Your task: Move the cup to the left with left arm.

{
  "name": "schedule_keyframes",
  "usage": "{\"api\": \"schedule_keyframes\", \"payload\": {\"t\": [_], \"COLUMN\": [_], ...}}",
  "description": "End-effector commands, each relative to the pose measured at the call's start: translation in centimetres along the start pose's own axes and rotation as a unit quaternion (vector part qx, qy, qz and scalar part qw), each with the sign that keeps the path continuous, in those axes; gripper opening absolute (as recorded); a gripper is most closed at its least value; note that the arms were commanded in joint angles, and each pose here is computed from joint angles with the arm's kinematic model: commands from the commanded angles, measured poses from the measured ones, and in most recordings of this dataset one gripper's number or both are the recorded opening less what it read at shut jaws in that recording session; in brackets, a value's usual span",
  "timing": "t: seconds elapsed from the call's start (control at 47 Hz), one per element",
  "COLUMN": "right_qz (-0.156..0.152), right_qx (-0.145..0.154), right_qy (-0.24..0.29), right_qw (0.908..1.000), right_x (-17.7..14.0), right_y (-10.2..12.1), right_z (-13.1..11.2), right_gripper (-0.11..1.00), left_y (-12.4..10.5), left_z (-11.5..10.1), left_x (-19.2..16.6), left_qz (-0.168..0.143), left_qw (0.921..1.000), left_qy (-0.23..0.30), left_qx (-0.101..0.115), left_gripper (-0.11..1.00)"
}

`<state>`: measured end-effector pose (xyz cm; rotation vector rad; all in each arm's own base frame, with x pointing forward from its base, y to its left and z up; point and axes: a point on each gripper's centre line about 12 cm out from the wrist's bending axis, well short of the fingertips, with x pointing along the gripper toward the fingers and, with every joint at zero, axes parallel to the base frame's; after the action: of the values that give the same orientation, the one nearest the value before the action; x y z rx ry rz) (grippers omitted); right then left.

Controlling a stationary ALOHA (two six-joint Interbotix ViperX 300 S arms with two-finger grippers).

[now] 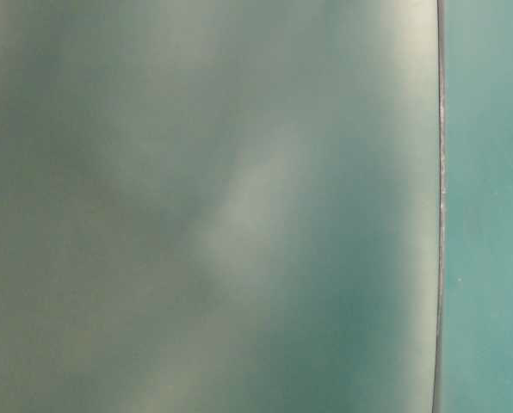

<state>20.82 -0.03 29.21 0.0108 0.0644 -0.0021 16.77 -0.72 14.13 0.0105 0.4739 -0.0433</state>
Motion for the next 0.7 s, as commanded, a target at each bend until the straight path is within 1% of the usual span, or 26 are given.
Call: {"api": "schedule_keyframes", "payload": {"t": [0.0, 0.17, 0.68], "right_qz": [-0.001, -0.001, 0.000], "right_qx": [0.000, 0.000, 0.001], "right_qy": [-0.017, -0.017, -0.013], "right_qw": [0.9999, 0.9999, 0.9999], "right_x": [0.19, 0.19, 0.19], "right_y": [-0.02, -0.02, 0.01], "right_z": [1.42, 1.42, 1.32], "right_gripper": [0.00, 0.00, 0.00], "left_y": [0.13, 0.26, 0.26], "left_z": [0.56, 0.56, 0.54], "left_x": [0.11, 0.11, 0.12], "left_qz": [0.003, 0.007, 0.007], "left_qw": [1.0000, 0.9999, 0.9999], "left_qy": [-0.007, -0.007, -0.006], "left_qx": [-0.002, -0.007, -0.007], "left_gripper": [0.67, 0.67, 0.67]}}
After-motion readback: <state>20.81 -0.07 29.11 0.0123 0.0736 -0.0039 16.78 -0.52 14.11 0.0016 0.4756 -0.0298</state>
